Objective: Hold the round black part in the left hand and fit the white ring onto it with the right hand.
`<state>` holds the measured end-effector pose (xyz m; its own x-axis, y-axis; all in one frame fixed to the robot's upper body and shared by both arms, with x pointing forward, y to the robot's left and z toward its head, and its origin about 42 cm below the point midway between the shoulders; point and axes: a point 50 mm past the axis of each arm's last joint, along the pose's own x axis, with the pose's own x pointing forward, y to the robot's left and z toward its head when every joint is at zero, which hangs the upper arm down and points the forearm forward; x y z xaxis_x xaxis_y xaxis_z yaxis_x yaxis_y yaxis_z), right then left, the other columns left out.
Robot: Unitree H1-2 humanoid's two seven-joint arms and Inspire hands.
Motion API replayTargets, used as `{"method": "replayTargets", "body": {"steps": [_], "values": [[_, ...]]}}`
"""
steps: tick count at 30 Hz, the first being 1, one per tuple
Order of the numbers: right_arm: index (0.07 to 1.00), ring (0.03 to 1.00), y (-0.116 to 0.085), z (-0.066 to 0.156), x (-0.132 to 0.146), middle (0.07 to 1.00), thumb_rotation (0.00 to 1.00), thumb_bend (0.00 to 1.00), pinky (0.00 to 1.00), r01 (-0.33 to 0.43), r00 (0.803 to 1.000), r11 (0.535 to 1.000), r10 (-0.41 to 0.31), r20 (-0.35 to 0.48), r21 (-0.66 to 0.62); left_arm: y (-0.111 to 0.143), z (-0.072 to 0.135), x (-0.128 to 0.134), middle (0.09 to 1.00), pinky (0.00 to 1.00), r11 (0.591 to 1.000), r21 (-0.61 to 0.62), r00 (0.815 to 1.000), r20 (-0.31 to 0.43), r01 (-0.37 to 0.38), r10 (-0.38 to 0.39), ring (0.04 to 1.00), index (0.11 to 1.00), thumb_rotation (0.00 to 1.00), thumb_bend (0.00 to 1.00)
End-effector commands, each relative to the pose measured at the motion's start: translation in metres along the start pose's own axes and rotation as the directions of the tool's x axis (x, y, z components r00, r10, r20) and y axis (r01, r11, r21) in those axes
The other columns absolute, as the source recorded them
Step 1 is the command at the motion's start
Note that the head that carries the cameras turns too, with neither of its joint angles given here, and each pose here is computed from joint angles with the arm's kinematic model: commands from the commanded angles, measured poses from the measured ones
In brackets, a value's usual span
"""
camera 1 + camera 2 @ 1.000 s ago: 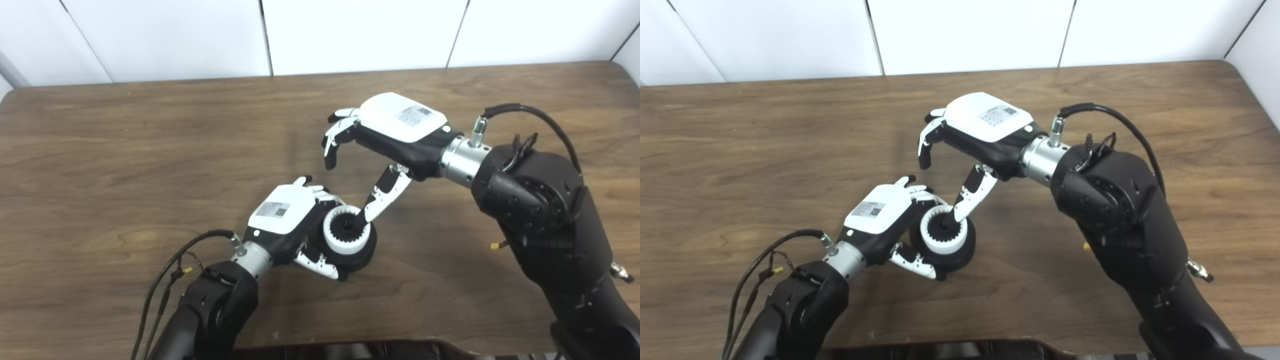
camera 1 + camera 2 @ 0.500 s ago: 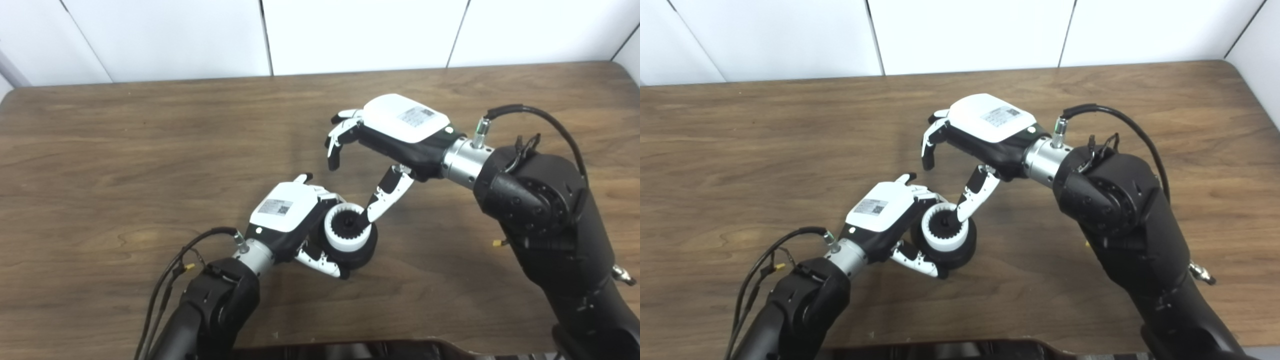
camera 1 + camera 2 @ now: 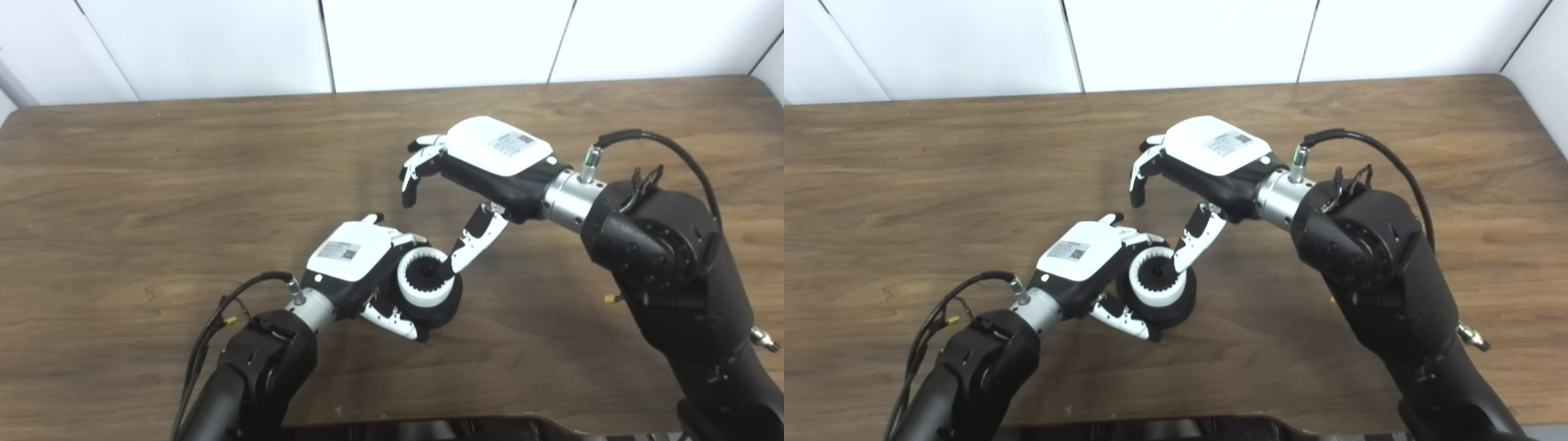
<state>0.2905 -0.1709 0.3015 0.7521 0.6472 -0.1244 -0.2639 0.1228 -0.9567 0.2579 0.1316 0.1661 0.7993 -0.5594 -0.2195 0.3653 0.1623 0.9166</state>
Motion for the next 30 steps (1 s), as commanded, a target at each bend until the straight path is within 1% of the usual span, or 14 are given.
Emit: {"method": "replayTargets", "body": {"steps": [1, 4, 11, 17, 22, 27, 30], "values": [[0.615, 0.909, -0.014, 0.000, -0.001, 0.790, 0.31, 1.00, 0.86, 0.065, 0.998, 0.998, -0.065, 0.004, -0.024, -0.002, -0.013, -0.003, 0.844, 1.00, 0.998, 0.011, 0.996, -0.068, 0.061, -0.060, 0.862, 0.841, 0.38, 1.00], [0.614, 0.908, -0.014, 0.000, -0.002, 0.789, 0.32, 1.00, 0.86, 0.067, 0.998, 0.998, -0.067, 0.003, -0.022, 0.003, -0.016, -0.002, 0.870, 1.00, 0.997, 0.008, 0.993, -0.089, 0.076, -0.075, 0.887, 0.869, 0.40, 1.00], [0.614, 0.912, -0.013, -0.001, -0.002, 0.791, 0.32, 1.00, 0.86, 0.068, 0.998, 0.998, -0.068, -0.005, -0.018, 0.018, -0.023, -0.005, 0.905, 1.00, 0.995, -0.019, 0.989, -0.114, 0.095, -0.096, 0.920, 0.905, 0.38, 1.00], [0.618, 0.912, -0.013, -0.002, -0.002, 0.792, 0.31, 1.00, 0.87, 0.071, 0.997, 0.997, -0.072, -0.011, -0.014, 0.031, -0.029, -0.010, 0.903, 1.00, 0.998, 0.010, 0.989, -0.136, 0.064, -0.062, 0.927, 0.898, 0.39, 1.00], [0.615, 0.909, -0.012, -0.003, -0.002, 0.791, 0.30, 1.00, 0.86, 0.077, 0.997, 0.997, -0.077, -0.018, -0.013, 0.052, -0.032, -0.018, 0.909, 1.00, 0.999, 0.017, 0.989, -0.146, 0.042, -0.039, 0.937, 0.907, 0.41, 1.00], [0.614, 0.908, -0.012, -0.003, -0.002, 0.792, 0.29, 1.00, 0.86, 0.076, 0.997, 0.997, -0.076, -0.026, -0.013, 0.071, -0.039, -0.027, 0.926, 1.00, 1.000, 0.021, 0.986, -0.168, 0.011, -0.007, 0.957, 0.906, 0.38, 1.00], [0.615, 0.912, -0.011, -0.004, -0.003, 0.796, 0.29, 1.00, 0.86, 0.071, 0.997, 0.997, -0.071, -0.029, -0.008, 0.080, -0.046, -0.034, 0.916, 1.00, 0.999, 0.036, 0.985, -0.171, -0.011, 0.017, 0.939, 0.897, 0.37, 1.00]]}}
